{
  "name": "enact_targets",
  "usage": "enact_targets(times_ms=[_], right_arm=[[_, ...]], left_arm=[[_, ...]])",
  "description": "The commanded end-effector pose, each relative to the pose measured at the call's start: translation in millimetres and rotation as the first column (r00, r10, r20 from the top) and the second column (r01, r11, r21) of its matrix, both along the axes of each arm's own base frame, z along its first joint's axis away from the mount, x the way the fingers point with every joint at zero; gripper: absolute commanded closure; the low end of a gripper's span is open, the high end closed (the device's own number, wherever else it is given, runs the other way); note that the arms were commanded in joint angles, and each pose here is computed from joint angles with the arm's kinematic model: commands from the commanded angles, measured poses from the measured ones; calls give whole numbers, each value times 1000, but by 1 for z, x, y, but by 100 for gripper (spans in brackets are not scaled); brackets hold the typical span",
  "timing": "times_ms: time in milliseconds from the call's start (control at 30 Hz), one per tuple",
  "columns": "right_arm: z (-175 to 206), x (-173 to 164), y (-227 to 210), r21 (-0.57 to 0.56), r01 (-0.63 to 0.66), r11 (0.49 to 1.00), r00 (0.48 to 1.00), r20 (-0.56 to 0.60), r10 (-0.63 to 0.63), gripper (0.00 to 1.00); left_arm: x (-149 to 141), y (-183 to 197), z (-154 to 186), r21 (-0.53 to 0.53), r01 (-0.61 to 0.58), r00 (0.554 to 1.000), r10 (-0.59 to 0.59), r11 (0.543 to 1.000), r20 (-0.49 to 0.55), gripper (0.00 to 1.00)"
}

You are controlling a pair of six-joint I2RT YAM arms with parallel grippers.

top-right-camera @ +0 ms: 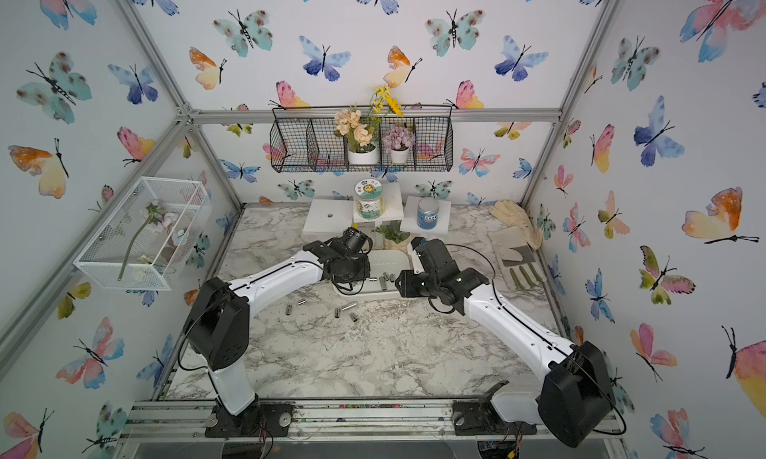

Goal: Put the socket on the desktop into the storage box
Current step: Place the socket head in the storage box.

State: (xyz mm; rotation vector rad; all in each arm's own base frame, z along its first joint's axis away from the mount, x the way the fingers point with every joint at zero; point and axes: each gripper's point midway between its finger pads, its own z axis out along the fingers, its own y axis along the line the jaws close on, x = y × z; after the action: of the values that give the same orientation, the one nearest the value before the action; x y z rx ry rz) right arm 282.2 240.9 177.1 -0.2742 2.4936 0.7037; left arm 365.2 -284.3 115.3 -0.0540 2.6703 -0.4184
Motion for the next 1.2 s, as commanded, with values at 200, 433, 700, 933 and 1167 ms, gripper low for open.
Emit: enact_targets(times_ms=[200,433,700,933,1167], right_arm=[[-6,-2,5,7,-8,1000,1000,-12,8,58],[-8,-2,2,-5,-3,1000,1000,-13,3,58],[-11,-5,-1,-9,3,1000,1000,-17,-3,58],[-12,-6,-2,-8,6,1000,1000,-22,-6,58],[-12,-6,-1,-10,5,1000,1000,-25,-5,58]], left_arm=[[21,-14,-10,-14,31,999,-31,999,23,88],[31,-20,-22,-5,35,999,-35,999,25,87],[36,-24,-41,4,35,999,-35,999,12,86],[40,-25,-52,20,33,999,-34,999,15,84],[43,-25,-61,37,30,999,-31,999,10,83]])
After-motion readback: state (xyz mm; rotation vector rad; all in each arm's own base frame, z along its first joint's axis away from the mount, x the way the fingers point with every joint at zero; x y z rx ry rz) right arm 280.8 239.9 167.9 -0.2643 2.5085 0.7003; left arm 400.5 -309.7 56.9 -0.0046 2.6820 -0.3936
